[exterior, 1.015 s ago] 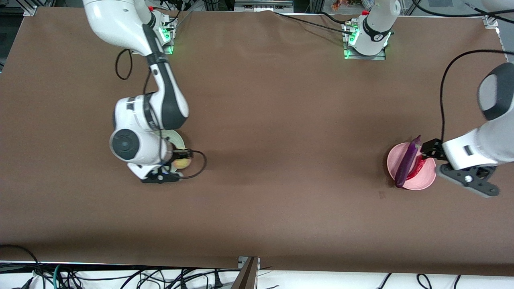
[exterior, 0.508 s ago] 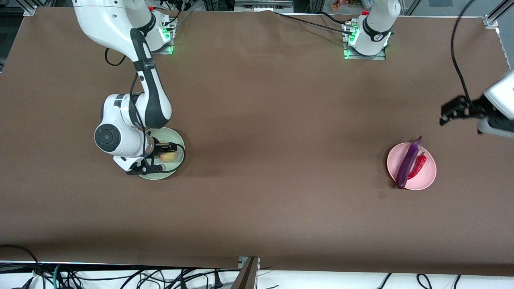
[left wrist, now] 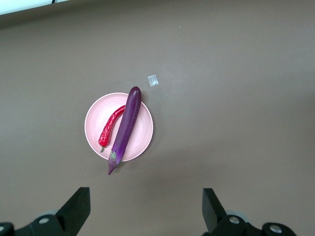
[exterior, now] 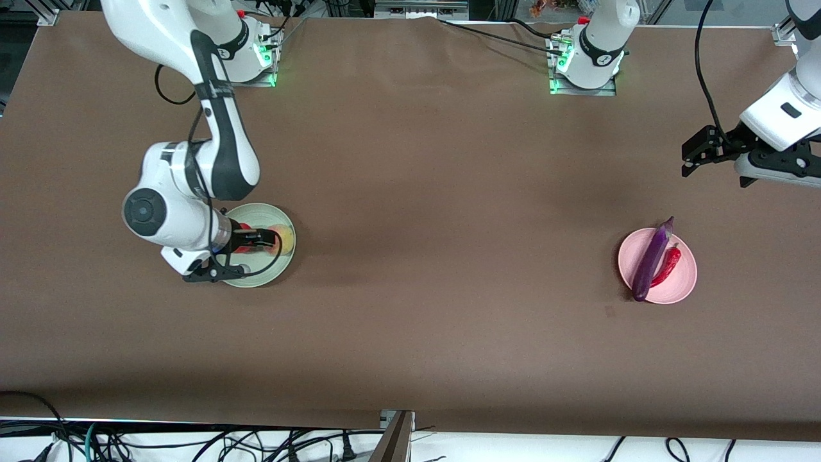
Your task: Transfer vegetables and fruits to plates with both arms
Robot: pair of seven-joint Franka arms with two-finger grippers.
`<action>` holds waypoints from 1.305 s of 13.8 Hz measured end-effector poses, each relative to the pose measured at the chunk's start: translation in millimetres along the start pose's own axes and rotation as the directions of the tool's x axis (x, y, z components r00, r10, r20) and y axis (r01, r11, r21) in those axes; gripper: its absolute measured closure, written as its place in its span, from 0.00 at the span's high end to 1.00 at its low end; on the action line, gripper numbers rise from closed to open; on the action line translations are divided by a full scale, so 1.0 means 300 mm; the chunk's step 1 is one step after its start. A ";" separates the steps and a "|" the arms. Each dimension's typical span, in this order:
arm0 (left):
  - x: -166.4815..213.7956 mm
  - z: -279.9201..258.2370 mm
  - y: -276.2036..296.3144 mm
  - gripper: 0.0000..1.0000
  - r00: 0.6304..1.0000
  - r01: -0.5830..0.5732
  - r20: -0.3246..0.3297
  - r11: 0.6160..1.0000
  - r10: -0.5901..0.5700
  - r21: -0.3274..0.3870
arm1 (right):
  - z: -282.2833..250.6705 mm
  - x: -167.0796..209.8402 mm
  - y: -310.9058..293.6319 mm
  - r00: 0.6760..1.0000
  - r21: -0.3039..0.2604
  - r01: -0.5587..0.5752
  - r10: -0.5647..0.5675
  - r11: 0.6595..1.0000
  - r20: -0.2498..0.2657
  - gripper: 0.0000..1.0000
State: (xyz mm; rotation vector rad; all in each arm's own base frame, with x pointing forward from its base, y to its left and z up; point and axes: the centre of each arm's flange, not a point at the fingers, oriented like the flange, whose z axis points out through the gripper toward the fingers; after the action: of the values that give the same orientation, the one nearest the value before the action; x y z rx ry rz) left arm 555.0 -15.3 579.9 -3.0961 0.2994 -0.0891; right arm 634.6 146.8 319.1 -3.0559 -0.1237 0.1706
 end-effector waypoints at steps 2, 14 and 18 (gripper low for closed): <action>0.001 0.009 -0.001 1.00 1.000 0.005 0.028 1.000 -0.005 -0.004 | -0.167 -0.034 0.011 0.999 0.007 0.028 -0.028 1.000 -0.017 1.00; -0.009 0.003 -0.020 1.00 0.998 0.025 0.051 1.000 -0.024 -0.007 | -0.872 -0.293 0.083 0.992 -0.010 0.084 -0.083 0.996 0.095 1.00; -0.007 0.002 -0.012 1.00 0.999 0.020 0.050 1.000 -0.020 -0.007 | -0.818 -0.295 0.104 0.988 -0.026 0.110 -0.106 0.994 0.114 1.00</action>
State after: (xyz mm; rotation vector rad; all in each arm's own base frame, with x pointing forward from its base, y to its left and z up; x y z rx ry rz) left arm 553.6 -11.5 579.5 -3.1035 0.2674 -0.0108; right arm 577.3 90.2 569.2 -3.0614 -0.3009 0.3361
